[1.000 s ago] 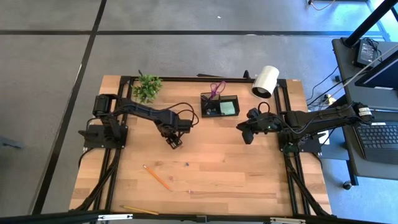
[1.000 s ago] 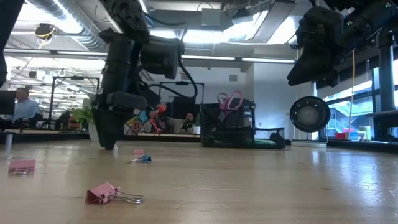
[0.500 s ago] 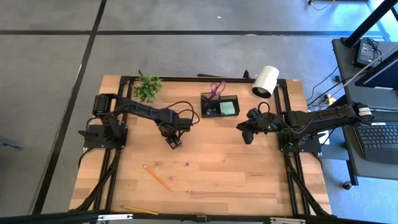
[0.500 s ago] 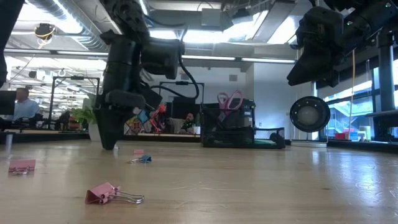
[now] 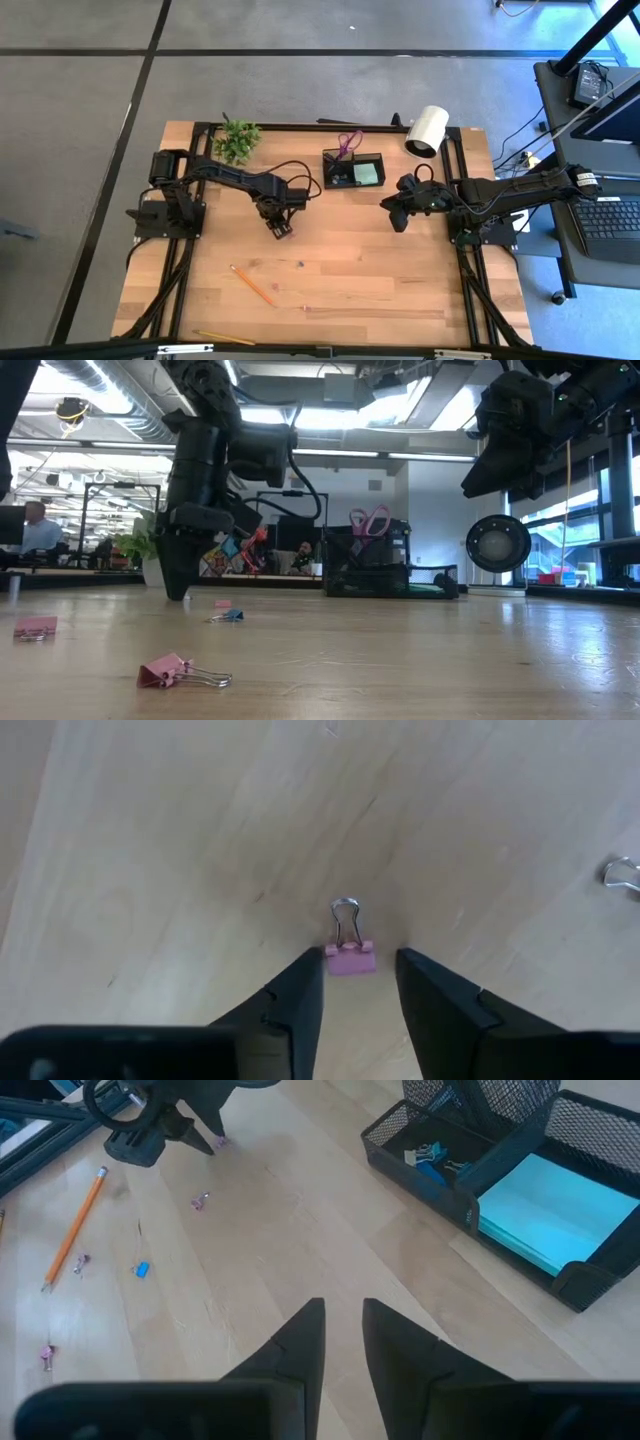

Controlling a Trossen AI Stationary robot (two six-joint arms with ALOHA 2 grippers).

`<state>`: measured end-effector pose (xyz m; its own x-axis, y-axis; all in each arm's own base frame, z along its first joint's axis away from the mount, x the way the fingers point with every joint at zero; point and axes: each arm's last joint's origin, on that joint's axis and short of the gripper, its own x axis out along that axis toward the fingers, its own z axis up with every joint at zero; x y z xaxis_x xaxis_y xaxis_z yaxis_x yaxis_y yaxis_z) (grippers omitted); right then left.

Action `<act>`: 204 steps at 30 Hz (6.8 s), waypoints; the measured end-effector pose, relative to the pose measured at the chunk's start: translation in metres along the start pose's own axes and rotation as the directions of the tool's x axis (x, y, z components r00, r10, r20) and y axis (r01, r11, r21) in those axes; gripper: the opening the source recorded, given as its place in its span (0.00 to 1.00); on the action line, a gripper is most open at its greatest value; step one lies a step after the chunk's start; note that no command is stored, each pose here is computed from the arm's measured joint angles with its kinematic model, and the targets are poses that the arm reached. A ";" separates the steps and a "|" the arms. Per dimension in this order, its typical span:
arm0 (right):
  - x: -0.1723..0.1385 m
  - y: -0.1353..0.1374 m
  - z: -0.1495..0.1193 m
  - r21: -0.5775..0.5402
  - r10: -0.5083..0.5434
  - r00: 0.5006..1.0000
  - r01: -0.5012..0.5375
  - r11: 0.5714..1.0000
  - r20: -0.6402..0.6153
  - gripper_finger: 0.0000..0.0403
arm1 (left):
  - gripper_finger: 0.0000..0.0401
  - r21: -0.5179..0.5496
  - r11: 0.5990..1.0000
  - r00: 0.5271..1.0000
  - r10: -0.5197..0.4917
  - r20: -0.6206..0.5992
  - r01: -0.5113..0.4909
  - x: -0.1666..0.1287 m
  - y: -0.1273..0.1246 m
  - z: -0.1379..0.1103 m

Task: Pick and place office supplies into organizer
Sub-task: Put the pink binder clip into the black desk organizer

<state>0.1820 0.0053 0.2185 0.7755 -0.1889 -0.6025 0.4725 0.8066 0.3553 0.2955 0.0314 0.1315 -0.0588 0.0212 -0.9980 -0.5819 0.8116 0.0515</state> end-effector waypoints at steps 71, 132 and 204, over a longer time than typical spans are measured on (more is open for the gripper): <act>0.000 0.000 0.001 0.024 0.005 1.000 -0.006 1.000 0.008 0.19 | 0.23 0.119 0.990 0.702 -0.036 0.711 -0.069 -0.026 0.001 0.124; 0.000 0.001 0.001 0.003 0.006 1.000 -0.006 1.000 0.008 0.19 | 0.36 0.935 -0.263 0.958 -0.220 0.182 -0.238 -0.041 -0.077 -0.006; 0.000 -0.002 -0.003 -0.014 -0.021 0.999 0.021 1.000 -0.029 0.19 | 0.26 0.956 -0.282 0.995 -0.067 0.068 -0.085 -0.002 -0.070 0.003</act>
<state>0.1797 0.0053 0.2157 0.7531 -0.1896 -0.6300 0.4823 0.8104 0.3326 0.3389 -0.0242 0.1295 0.0361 0.0064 -0.9993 0.9444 0.3268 0.0362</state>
